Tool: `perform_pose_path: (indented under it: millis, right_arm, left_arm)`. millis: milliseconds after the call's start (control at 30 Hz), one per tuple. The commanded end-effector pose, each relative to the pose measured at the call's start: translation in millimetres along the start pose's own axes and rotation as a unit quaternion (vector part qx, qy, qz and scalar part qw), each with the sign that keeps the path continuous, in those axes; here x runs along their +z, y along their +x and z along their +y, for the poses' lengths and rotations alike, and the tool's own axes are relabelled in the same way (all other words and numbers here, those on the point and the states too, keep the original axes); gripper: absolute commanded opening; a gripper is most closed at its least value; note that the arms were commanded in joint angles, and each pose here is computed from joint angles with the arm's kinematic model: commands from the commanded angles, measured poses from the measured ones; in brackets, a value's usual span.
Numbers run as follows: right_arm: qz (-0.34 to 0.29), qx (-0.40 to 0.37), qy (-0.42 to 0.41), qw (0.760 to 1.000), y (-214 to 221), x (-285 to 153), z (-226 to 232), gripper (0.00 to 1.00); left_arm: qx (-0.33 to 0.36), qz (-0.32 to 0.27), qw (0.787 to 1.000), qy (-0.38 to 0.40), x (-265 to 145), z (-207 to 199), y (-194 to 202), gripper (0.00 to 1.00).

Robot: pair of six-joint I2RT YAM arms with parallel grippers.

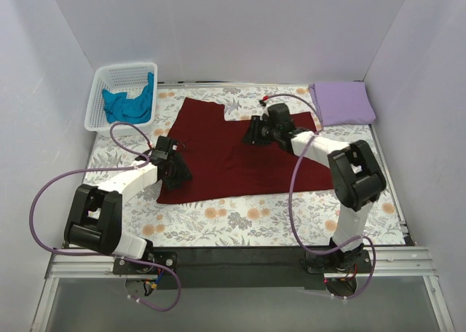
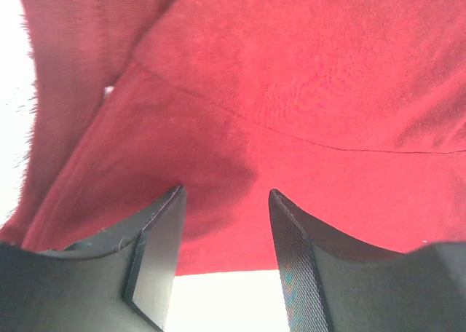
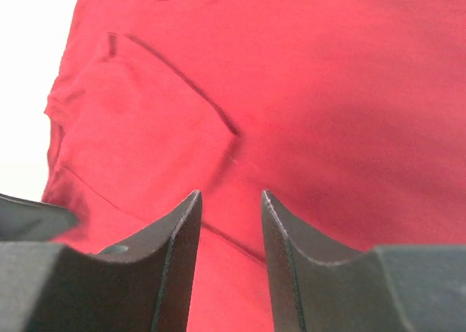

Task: Fold and stack the t-shirts
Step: Fold the tshirt

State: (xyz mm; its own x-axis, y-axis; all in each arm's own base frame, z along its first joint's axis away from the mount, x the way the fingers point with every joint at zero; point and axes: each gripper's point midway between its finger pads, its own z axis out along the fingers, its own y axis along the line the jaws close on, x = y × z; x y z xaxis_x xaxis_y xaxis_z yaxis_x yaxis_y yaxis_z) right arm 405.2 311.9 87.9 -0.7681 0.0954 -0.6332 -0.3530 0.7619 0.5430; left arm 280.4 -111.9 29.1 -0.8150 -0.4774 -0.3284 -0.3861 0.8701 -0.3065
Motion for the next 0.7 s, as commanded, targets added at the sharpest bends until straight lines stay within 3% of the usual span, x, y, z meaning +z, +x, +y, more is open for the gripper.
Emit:
perform_pose_path:
  millis: [0, 67, 100, 267, 667]
  right_arm:
    - [-0.022, -0.02, 0.057, 0.998, -13, -51, -30, 0.46]
    - [-0.041, -0.021, 0.088, 0.995, -23, -79, -49, 0.46]
    - [-0.013, -0.012, 0.114, 0.993, -1, -90, -66, 0.46]
    - [-0.015, 0.0, 0.204, 0.979, 18, -141, -113, 0.47]
    - [0.12, 0.062, 0.295, 0.946, 111, -174, -179, 0.5]
  left_arm:
    - [-0.003, -0.047, 0.999, -0.003, -20, 2, -16, 0.49]
    - [-0.013, -0.07, 0.997, -0.006, -30, 3, -23, 0.49]
    - [-0.017, -0.077, 0.997, -0.009, -32, 5, -25, 0.49]
    - [-0.051, -0.073, 0.996, -0.03, -24, 18, -19, 0.49]
    - [-0.075, -0.038, 0.994, -0.071, -13, 41, -10, 0.49]
